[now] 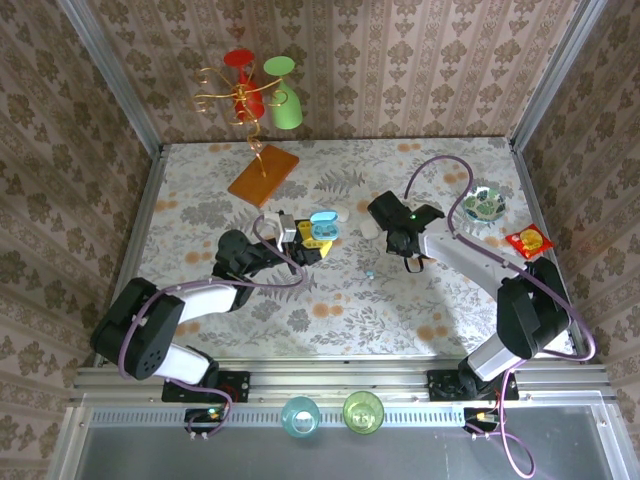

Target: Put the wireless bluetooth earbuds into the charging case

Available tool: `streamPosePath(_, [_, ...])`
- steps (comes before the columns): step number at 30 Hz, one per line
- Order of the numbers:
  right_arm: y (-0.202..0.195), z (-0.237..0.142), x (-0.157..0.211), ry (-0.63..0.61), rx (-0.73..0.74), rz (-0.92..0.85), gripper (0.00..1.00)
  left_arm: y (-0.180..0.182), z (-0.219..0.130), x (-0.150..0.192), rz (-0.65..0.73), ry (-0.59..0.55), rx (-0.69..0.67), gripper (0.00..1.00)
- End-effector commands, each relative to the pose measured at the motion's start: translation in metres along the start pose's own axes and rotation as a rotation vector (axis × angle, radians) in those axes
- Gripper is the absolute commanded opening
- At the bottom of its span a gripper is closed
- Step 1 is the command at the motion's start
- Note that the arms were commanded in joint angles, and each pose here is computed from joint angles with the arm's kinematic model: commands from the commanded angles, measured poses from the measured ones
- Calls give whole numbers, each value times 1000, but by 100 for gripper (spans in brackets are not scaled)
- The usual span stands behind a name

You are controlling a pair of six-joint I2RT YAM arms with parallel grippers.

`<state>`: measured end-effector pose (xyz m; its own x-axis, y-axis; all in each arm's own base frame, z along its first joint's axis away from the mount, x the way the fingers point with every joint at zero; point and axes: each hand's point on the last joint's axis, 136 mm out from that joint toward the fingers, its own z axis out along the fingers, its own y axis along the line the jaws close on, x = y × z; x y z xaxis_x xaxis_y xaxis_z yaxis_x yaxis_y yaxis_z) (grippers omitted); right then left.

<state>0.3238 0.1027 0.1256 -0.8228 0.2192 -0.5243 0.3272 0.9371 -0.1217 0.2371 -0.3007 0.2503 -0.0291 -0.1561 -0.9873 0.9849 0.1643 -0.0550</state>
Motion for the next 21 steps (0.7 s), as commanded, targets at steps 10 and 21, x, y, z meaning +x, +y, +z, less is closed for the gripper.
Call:
streamPosePath(10, [68,-126,-31,-286,-637,-174,12,12,4,1,39,-6,-3,25])
streamPosePath(21, [118,-184,-16,-442,-880,-434,9,14,5,2,24,-2,2,25])
